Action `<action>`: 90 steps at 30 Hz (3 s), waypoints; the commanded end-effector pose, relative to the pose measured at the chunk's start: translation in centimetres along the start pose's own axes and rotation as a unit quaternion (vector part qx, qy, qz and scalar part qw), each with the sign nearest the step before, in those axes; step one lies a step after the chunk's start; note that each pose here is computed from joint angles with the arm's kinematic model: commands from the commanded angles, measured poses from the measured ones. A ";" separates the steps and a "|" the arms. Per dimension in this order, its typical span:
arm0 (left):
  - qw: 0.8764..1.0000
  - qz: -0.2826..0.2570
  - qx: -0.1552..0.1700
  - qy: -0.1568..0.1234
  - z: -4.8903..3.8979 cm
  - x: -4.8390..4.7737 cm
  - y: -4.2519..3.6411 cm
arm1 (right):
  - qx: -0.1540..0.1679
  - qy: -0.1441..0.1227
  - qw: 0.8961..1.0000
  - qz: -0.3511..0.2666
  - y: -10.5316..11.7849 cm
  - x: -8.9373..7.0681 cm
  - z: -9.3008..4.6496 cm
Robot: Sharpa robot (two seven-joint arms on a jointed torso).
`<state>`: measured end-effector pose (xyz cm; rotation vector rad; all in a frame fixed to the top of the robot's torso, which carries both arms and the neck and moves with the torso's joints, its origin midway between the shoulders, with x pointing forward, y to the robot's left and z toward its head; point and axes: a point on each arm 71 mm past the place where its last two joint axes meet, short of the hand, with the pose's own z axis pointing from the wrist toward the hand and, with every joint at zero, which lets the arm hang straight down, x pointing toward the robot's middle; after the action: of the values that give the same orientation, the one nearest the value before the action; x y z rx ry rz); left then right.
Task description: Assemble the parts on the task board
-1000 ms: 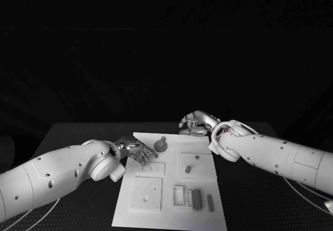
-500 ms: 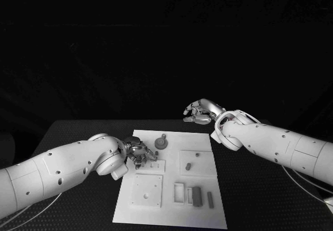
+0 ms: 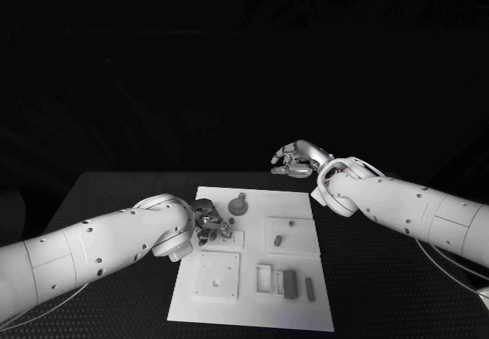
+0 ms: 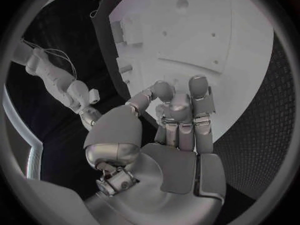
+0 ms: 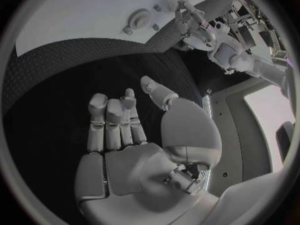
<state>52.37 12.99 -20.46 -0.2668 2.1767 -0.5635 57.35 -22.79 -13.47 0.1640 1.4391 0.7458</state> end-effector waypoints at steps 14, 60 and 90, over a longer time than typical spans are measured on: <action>0.999 0.041 0.003 -0.028 -0.15 0.11 -0.64 | -0.007 0.002 1.000 -0.002 0.2 0.0 0.0; 0.997 0.069 -0.004 -0.041 0.40 0.82 0.06 | -0.006 0.004 1.000 -0.004 0.2 0.0 0.1; 0.994 0.104 -0.010 -0.038 0.55 1.04 0.26 | -0.005 0.007 1.000 -0.004 0.2 0.1 0.0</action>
<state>52.23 12.51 -21.25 -0.0916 2.0931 -0.4294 57.35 -22.75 -13.45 0.1611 1.4416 0.7450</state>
